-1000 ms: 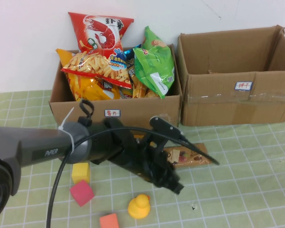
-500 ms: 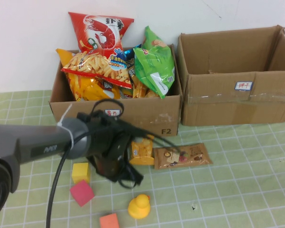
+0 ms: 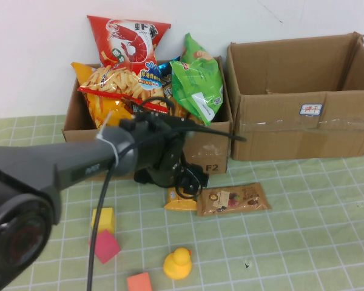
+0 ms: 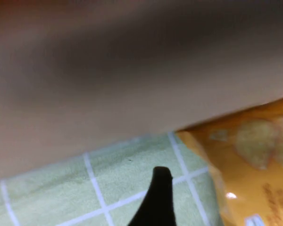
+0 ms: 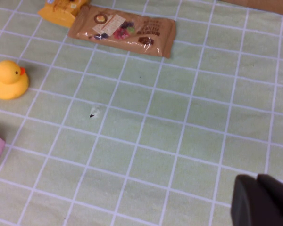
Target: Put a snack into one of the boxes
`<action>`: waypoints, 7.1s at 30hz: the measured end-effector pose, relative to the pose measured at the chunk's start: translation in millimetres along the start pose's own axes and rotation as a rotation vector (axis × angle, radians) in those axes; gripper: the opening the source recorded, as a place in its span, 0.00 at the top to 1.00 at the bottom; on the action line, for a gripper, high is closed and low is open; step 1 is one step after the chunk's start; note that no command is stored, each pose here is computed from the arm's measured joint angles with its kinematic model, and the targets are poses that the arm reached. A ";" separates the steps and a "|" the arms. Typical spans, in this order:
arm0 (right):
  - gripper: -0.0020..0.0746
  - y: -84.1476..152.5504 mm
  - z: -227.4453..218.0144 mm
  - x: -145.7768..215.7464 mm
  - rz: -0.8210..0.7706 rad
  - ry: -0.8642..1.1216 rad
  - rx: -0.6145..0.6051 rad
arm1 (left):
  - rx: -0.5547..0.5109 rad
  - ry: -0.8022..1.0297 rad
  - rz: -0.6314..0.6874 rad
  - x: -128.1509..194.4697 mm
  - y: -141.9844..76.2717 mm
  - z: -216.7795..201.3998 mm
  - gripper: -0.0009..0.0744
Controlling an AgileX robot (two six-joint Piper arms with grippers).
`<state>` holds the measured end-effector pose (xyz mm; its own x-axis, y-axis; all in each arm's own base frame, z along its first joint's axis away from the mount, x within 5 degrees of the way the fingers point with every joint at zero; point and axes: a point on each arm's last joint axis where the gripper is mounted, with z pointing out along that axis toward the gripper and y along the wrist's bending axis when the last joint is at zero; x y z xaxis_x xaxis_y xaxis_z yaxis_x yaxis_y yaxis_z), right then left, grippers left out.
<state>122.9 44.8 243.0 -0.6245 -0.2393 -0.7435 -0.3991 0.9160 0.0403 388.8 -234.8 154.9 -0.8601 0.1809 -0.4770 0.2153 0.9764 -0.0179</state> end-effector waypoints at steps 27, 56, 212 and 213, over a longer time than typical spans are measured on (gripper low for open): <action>0.98 0.0 0.0 0.0 0.000 0.000 0.000 | 0.031 0.003 -0.083 0.0 -7.8 18.6 0.24; 0.98 0.0 0.2 0.5 0.001 0.002 0.000 | -0.050 -0.126 0.012 10.8 -66.5 -41.3 0.35; 0.98 5.2 0.6 4.5 0.069 0.038 -0.056 | 0.057 -0.584 0.287 -68.9 -17.7 -339.7 0.99; 0.98 5.5 0.6 4.4 0.073 0.037 -0.060 | 0.056 -0.579 0.289 -64.2 -14.3 -343.9 0.99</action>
<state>118.3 49.0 239.6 -0.6772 -0.1849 -0.7122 -0.3899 0.9110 0.1343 281.9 -219.7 487.9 -0.3782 0.3271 -0.8660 0.4383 0.8873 0.1437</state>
